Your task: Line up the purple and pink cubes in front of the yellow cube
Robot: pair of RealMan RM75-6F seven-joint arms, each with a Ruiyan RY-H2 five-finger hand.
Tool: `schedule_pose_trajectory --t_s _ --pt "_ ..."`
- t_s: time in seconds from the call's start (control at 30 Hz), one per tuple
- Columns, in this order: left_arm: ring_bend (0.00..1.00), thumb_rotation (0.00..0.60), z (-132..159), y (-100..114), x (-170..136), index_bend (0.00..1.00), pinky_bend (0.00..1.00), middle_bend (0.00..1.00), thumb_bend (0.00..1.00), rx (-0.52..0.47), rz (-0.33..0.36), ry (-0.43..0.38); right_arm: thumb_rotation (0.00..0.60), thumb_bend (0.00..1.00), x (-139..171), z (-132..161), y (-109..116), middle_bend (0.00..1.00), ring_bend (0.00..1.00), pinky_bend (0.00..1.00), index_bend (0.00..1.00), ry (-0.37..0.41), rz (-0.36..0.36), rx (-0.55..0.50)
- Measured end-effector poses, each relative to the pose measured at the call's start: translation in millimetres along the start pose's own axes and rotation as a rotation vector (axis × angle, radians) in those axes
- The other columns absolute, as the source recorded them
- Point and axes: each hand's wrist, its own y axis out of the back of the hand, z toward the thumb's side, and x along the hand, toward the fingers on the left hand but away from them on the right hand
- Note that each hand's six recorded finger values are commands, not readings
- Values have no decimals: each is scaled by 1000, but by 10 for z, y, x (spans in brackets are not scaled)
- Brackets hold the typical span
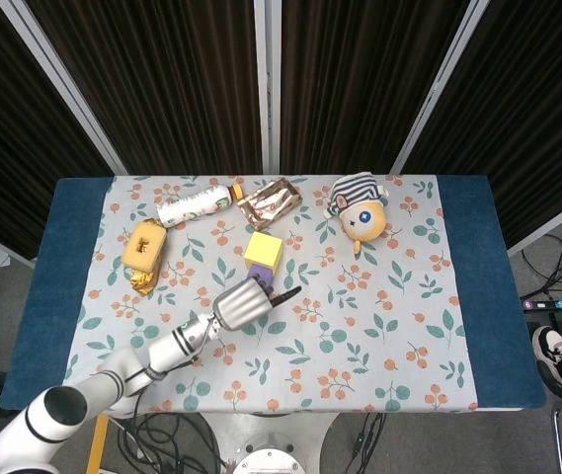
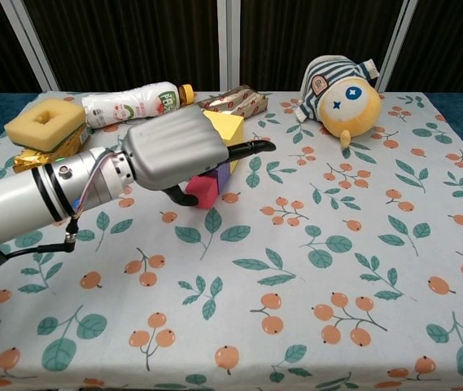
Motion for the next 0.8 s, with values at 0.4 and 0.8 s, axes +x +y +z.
schedule_pose_trajectory --t_s 0.4,0.8 --pt "306 600 -902 475 -908 194 327 356 0 -330 76 417 600 186 -118 -20 -97 84 2 136 0 37 69 -55" --pt "219 600 -1808 818 -3119 196 232 261 0 -312 0 971 600 221 -361 82 -338 57 0 84 2 145 158 -69"
